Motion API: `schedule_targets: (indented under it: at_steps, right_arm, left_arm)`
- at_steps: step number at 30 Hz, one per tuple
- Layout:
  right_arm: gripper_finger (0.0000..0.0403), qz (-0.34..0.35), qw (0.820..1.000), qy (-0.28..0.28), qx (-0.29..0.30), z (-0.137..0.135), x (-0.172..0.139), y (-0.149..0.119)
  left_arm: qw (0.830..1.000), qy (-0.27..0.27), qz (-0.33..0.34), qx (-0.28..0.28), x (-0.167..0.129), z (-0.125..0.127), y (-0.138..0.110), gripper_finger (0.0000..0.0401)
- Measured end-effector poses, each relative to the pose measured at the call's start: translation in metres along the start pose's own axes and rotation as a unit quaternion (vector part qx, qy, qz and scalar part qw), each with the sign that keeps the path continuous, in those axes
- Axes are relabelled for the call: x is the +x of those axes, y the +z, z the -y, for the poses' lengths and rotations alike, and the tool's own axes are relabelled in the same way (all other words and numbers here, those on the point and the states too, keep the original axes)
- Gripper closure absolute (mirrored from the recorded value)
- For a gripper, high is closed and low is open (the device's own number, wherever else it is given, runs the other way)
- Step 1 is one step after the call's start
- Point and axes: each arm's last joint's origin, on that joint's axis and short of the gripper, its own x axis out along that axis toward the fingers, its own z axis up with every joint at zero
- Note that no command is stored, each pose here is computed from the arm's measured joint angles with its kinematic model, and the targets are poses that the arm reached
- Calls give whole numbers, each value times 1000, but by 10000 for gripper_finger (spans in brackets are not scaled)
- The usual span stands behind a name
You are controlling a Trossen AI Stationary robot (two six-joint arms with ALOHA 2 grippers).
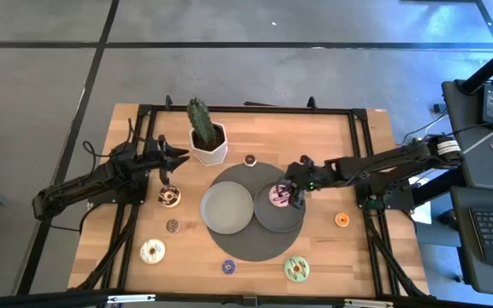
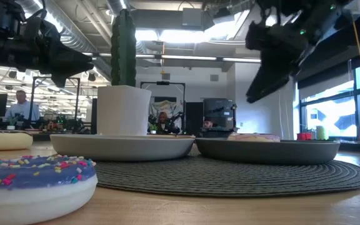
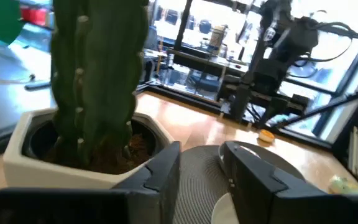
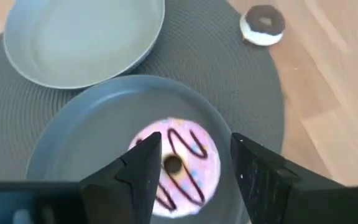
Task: Pick & Place donuts
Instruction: Put the large black donut on the dark gray plate
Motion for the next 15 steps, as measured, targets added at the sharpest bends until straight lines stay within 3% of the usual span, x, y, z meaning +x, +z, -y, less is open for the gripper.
schedule_targets:
  at_steps: [4,9,15]
  right_arm:
    - [210,-38,999,-3,-7,3,-14,-8]
    - [209,-35,998,-54,-12,5,-18,-12]
    - [209,-14,995,-96,-14,7,-18,-11]
  left_arm:
    - [1000,0,1,-19,0,0,0,285]
    - [999,-3,-3,-34,0,0,0,285]
    - [998,-56,-16,-35,-1,11,12,285]
